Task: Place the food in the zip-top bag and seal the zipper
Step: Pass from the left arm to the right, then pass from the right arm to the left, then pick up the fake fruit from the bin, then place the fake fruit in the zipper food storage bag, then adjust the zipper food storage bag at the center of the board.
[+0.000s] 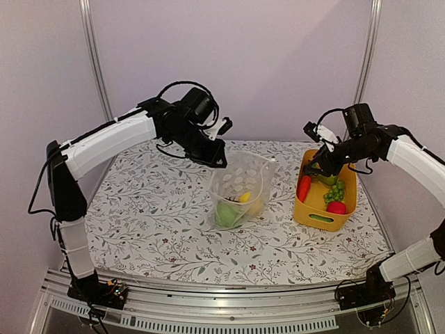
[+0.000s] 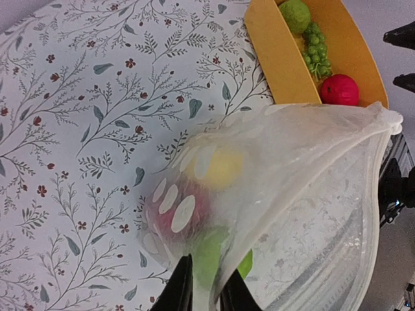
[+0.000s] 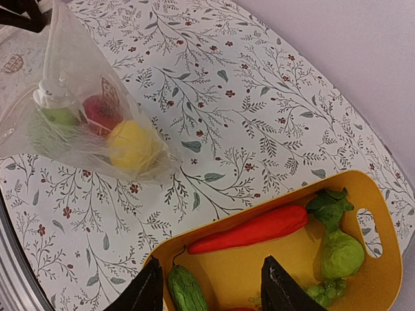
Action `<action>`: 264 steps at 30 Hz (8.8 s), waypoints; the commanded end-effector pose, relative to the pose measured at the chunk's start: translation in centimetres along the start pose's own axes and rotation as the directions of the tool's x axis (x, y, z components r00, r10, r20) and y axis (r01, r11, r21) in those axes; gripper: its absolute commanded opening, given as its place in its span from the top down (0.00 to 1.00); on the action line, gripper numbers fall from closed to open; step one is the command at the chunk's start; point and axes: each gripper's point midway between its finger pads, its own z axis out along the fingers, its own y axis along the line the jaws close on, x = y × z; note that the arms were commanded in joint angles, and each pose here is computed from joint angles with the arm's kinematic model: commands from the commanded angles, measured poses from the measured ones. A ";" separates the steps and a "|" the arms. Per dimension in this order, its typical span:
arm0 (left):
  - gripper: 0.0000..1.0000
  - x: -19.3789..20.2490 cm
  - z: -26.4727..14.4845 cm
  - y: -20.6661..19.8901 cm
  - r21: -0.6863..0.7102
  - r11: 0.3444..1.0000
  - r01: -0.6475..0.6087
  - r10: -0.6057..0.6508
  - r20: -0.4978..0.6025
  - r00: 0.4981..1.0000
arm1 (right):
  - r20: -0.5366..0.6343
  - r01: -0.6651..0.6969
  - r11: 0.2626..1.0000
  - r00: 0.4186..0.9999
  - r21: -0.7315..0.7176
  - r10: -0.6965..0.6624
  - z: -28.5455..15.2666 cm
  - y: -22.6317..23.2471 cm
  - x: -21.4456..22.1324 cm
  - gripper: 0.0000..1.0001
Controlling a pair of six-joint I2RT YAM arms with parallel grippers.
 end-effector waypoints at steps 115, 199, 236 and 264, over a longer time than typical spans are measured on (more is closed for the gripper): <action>0.99 -0.4 -4.1 -0.9 0.211 0.966 -0.152 0.072 0.346 0.935 | -0.478 -0.061 0.891 0.826 0.450 0.298 12.6 -19.2 17.1 0.26; 0.95 -3.3 0.5 0.5 0.291 0.954 0.066 -0.122 0.178 0.977 | 0.166 0.534 0.788 0.845 -0.307 -0.509 4.1 19.6 -9.5 0.15; 0.67 2.2 -1.3 4.7 0.012 1.000 -0.013 0.013 0.051 0.999 | 0.007 0.743 0.639 0.653 -0.198 -0.758 8.2 22.3 -6.6 1.00; 1.00 -1.0 -2.5 2.5 0.098 0.989 -0.111 0.088 0.213 0.973 | 0.182 0.322 0.925 0.940 -0.201 -0.287 -3.6 8.0 -7.9 0.42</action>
